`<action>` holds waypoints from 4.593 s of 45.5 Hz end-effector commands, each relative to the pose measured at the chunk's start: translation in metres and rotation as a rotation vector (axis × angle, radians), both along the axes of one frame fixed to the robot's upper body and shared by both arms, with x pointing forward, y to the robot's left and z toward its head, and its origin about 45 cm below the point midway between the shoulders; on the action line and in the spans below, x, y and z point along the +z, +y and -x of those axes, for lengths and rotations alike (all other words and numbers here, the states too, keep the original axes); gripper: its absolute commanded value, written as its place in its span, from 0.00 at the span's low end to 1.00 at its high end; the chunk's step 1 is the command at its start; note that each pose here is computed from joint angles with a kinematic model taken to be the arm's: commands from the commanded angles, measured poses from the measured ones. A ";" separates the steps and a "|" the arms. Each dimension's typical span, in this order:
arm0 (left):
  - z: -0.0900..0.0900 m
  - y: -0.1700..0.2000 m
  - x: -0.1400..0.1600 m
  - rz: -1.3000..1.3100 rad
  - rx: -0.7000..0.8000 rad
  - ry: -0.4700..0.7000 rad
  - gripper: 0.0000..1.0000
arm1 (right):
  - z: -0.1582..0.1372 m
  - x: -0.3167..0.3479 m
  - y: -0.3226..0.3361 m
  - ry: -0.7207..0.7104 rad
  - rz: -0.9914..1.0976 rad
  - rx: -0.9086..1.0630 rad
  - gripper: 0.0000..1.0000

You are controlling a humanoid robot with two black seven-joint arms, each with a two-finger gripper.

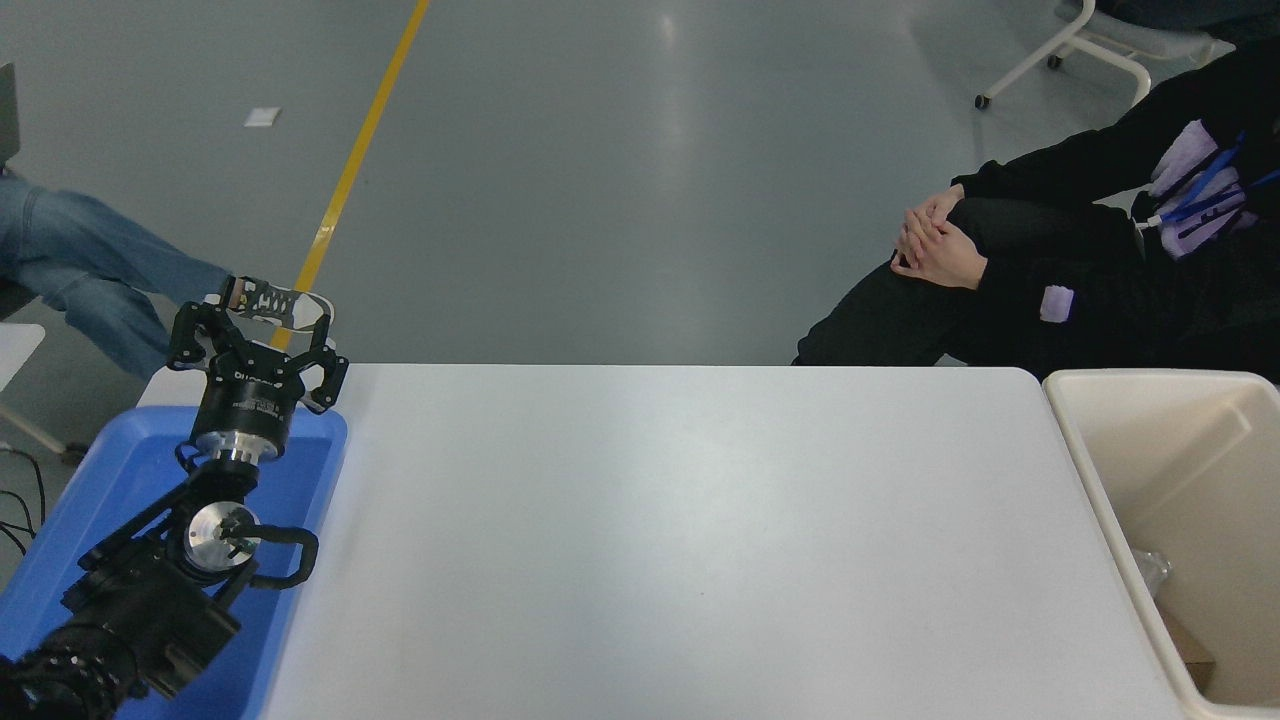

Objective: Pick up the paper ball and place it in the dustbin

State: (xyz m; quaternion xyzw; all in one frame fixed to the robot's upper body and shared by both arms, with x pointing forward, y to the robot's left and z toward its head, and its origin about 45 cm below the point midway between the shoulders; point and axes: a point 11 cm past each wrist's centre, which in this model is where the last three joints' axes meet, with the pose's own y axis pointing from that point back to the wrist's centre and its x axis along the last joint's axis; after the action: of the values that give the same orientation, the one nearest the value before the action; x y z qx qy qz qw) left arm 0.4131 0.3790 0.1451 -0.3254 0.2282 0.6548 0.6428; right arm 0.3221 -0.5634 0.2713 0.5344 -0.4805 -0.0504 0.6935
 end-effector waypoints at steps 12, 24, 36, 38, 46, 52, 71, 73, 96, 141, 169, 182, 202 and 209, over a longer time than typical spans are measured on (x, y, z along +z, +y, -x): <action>0.000 0.000 0.000 0.000 0.001 -0.001 0.99 | 0.019 -0.118 -0.044 -0.019 0.120 -0.103 0.00; 0.000 0.000 0.000 0.000 0.001 -0.001 0.99 | 0.018 -0.156 -0.035 -0.006 0.210 -0.048 0.00; 0.000 0.000 0.000 0.001 0.000 -0.002 0.99 | 0.015 -0.171 -0.023 -0.019 0.237 -0.021 0.00; 0.000 0.000 0.000 0.001 0.000 -0.002 0.99 | 0.016 -0.172 -0.022 -0.018 0.237 -0.019 0.00; 0.000 0.000 0.000 0.000 -0.001 0.000 0.99 | 0.017 -0.171 -0.025 -0.031 0.254 -0.021 0.00; 0.000 0.000 0.000 0.001 0.000 -0.002 0.99 | 0.016 -0.170 -0.025 -0.033 0.256 -0.022 0.00; 0.000 0.000 0.000 0.000 -0.001 0.000 0.99 | 0.013 -0.169 -0.023 -0.061 0.273 -0.020 0.56; 0.000 0.000 0.000 0.000 0.001 -0.001 0.99 | 0.013 -0.169 -0.022 -0.059 0.269 -0.019 0.57; 0.000 0.000 0.000 0.000 -0.001 0.000 0.99 | 0.014 -0.175 -0.016 -0.042 0.240 -0.015 0.61; 0.000 0.000 0.000 0.001 -0.002 -0.001 0.99 | 0.013 -0.141 -0.004 -0.012 0.062 -0.054 0.64; 0.000 0.000 0.000 0.001 -0.002 -0.001 0.99 | -0.012 -0.087 0.070 0.008 -0.165 0.054 1.00; 0.000 0.000 0.000 0.001 0.000 -0.002 0.99 | -0.029 -0.036 0.143 0.207 -0.340 0.276 1.00; 0.000 0.000 0.000 0.001 -0.002 -0.001 0.99 | -0.065 0.083 0.253 0.410 -0.266 0.643 1.00; 0.000 0.000 0.000 0.001 -0.002 -0.001 0.99 | -0.076 0.124 0.280 0.335 -0.203 0.715 1.00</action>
State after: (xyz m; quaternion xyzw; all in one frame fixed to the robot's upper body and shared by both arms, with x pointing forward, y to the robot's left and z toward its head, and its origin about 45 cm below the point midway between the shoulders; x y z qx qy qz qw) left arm 0.4131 0.3789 0.1452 -0.3257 0.2284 0.6541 0.6433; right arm 0.3853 -0.3299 0.3267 0.7232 -0.1574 -0.0175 0.6722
